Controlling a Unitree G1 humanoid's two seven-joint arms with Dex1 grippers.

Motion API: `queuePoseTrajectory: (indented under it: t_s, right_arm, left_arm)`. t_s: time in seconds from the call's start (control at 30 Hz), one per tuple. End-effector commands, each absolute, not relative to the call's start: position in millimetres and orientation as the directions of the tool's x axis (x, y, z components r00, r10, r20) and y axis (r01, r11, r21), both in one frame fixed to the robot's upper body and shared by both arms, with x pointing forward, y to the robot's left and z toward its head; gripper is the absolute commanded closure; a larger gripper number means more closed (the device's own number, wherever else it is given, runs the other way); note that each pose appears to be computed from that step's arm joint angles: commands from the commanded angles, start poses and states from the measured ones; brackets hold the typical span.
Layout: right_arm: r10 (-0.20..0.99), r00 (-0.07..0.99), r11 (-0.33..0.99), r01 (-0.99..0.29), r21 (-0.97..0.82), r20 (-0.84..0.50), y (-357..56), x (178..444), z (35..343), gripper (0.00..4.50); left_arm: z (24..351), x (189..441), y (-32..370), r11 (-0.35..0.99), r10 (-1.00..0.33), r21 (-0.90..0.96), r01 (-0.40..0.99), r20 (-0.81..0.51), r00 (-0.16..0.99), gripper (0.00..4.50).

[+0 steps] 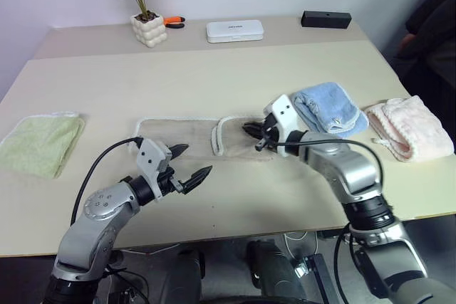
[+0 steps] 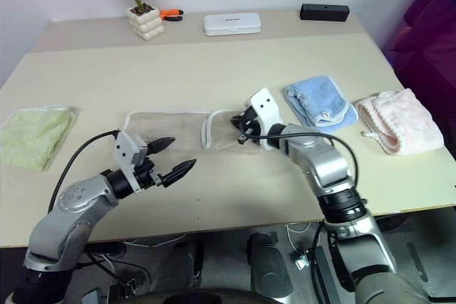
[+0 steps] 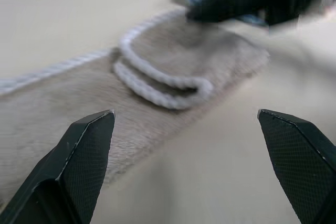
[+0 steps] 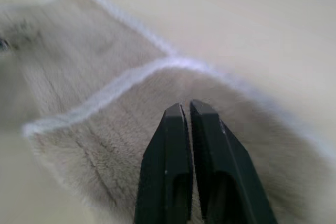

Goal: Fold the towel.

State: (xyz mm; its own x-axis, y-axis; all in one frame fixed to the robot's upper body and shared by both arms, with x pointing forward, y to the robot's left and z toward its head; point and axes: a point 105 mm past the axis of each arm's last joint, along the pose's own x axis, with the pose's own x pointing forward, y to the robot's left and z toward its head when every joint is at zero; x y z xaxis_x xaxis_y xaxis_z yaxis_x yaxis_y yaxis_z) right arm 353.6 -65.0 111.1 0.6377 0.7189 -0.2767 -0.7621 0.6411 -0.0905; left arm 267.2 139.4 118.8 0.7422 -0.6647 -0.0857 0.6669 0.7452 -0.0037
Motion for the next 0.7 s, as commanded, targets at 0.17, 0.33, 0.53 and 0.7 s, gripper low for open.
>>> queuePoseTrajectory:
  t_s: [0.17,0.33,0.53,0.7]
  right_arm:
    - [0.726,0.624,0.590,-0.781,-0.205,-0.288,-57,352,94,4.47]
    - [0.793,0.608,0.587,-0.778,-0.224,-0.034,-55,351,168,3.16]
    - [0.896,0.438,0.369,-0.820,-0.438,-0.065,-42,319,192,0.17]
    - [0.937,0.343,0.279,-0.853,-0.441,-0.071,-33,296,192,0.07]
  left_arm:
    - [121,262,166,0.849,-0.524,0.036,0.527,-0.069,0.849,0.00]
    - [117,257,188,0.922,-0.387,-0.008,0.388,-0.080,0.919,0.00]
    - [110,262,222,0.930,-0.171,-0.348,0.120,-0.119,0.978,0.00]
    - [87,269,238,0.850,-0.073,-0.521,-0.079,-0.265,0.961,0.00]
